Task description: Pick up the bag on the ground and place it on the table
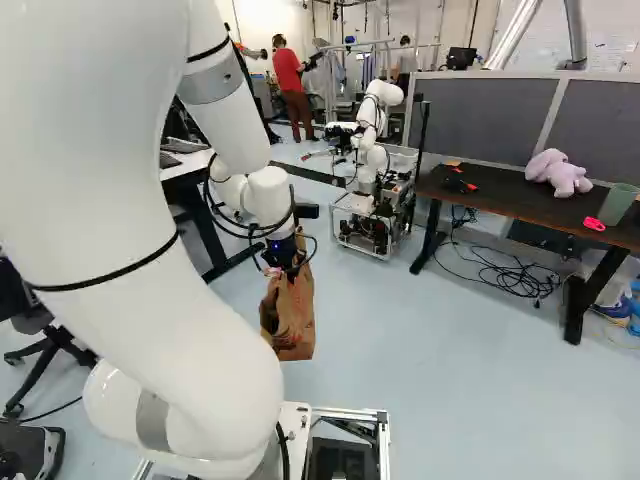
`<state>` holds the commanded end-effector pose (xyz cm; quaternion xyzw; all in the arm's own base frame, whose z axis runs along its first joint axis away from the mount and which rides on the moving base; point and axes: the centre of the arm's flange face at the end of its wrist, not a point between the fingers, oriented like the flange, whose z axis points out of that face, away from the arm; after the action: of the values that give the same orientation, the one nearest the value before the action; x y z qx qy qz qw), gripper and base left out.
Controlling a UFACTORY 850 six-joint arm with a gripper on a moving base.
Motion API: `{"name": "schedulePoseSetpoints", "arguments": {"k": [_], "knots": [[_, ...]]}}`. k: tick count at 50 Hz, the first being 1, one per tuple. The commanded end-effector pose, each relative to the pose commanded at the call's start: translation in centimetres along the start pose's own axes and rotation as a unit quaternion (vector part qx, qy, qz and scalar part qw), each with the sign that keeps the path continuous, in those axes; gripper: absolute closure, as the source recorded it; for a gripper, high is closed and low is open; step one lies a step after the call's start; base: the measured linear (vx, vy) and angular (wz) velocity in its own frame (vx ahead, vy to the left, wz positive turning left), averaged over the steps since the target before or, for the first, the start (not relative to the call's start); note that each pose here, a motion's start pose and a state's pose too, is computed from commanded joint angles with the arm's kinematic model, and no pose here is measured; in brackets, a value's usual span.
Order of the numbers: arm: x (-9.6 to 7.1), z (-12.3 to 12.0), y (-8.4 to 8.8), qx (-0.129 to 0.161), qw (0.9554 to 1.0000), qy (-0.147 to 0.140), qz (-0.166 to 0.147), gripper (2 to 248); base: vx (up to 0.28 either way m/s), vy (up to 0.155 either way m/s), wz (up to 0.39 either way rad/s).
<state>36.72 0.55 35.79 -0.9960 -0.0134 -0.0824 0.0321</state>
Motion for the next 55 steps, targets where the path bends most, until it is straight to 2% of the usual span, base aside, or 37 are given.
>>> {"name": "schedulePoseSetpoints", "arguments": {"k": [22, 55], "knots": [[-1.4, -3.2, -0.1, -0.006, 0.9995, 0.010, -0.030, 229, 0.000, 0.000, 0.000], [-1.4, -7.7, 0.9, -0.003, 0.9998, 0.012, -0.017, 229, 0.000, 0.000, 0.000]]}}
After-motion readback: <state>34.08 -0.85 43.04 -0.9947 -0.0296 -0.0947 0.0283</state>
